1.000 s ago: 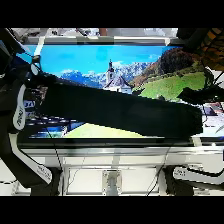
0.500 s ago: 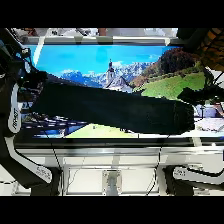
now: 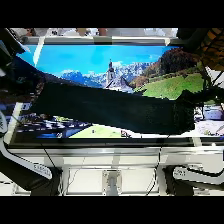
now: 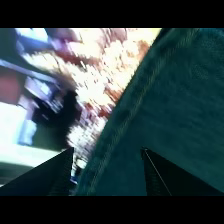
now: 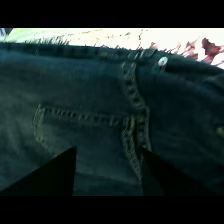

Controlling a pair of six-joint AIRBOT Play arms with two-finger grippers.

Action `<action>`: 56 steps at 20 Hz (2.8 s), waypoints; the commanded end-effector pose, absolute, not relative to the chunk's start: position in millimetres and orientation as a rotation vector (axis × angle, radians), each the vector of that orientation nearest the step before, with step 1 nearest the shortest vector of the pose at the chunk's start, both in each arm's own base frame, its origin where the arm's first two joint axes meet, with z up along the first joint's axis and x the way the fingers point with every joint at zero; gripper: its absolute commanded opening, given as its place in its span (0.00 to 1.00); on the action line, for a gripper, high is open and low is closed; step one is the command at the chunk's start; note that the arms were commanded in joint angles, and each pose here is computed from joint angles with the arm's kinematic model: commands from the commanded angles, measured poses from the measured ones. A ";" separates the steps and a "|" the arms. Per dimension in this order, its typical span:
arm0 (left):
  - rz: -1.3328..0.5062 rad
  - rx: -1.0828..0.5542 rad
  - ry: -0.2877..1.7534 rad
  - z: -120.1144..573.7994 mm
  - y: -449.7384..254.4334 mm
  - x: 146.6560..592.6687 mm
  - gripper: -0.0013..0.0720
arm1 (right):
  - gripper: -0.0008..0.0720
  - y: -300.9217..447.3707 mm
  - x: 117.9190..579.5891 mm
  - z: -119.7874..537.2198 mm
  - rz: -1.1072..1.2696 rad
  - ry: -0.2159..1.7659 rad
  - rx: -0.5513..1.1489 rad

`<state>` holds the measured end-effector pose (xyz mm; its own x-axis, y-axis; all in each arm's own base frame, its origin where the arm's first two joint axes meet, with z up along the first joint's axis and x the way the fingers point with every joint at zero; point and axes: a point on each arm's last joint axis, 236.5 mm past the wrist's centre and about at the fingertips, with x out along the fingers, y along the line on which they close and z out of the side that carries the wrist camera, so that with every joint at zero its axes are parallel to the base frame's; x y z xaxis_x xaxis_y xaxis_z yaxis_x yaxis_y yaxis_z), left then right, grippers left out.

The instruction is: Fold the clothes and pants, and hang the long-sleeved shirts on hangers.

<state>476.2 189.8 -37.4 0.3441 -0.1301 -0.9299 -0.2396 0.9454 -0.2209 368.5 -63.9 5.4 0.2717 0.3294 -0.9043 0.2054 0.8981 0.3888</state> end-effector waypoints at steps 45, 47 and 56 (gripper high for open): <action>-0.455 -0.347 1.395 -20.9 102.6 429.6 0.05 | 0.04 -35.8 365.5 -5.1 0.022 1.396 0.414; -0.437 -0.304 1.345 14.8 93.2 430.9 0.05 | 0.04 -37.0 367.7 -5.0 0.024 1.386 0.406; -0.485 -0.253 1.343 85.3 -44.7 428.9 0.05 | 0.04 -40.4 374.4 -4.3 0.043 1.354 0.361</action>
<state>432.4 3.6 74.0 0.1730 -0.4600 -0.8709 0.1925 0.8830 -0.4282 372.6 -39.3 -4.4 0.2165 0.2431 -0.9455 0.1961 0.9379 0.2861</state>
